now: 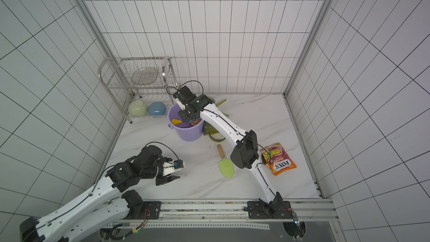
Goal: Organize the gardening tools
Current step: Place the gardening tool in the container, then pick up the gardening tool from the center of the board.
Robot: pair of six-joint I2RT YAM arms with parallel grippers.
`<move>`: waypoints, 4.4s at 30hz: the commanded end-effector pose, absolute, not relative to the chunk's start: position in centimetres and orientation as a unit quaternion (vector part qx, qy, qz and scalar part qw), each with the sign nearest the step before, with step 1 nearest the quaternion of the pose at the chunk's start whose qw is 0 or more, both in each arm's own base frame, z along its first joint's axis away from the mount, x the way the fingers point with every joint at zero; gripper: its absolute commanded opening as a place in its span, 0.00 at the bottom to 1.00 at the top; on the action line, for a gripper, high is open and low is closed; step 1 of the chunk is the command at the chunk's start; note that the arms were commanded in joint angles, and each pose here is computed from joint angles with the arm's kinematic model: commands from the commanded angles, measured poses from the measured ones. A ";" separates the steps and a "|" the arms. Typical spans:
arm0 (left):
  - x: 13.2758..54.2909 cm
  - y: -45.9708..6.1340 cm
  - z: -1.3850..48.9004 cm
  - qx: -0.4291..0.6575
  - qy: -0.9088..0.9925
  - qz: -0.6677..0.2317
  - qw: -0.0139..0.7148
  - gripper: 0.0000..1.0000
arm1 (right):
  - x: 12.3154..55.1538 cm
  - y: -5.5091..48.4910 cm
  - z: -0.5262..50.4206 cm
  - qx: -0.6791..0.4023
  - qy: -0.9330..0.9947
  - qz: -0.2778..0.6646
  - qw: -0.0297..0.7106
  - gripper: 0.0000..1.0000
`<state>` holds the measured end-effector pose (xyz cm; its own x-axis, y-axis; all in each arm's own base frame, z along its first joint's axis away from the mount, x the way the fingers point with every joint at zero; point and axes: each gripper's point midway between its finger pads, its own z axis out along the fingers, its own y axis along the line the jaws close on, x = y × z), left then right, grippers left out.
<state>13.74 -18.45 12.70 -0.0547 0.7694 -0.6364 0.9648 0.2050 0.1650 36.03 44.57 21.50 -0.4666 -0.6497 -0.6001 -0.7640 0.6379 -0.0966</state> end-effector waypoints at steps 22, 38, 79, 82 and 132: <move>15.4 -19.2 14.4 0.611 0.700 -0.135 0.344 0.54 | 29.5 39.6 29.2 -0.341 0.872 0.209 0.282 0.60; 15.2 -19.9 15.0 0.614 0.692 -0.150 0.347 0.54 | 26.0 27.7 18.9 -0.257 0.917 0.090 0.292 0.61; 16.3 -19.4 15.3 0.607 0.704 -0.120 0.349 0.54 | 25.2 25.1 4.9 -0.246 0.942 0.051 0.222 0.12; 16.6 -19.4 15.5 0.611 0.701 -0.111 0.352 0.55 | 24.7 25.3 7.3 -0.268 0.931 0.073 0.236 0.09; 12.3 -24.5 22.6 0.566 0.668 -0.402 0.266 0.49 | 7.8 34.8 20.8 -0.662 0.578 0.153 0.452 0.07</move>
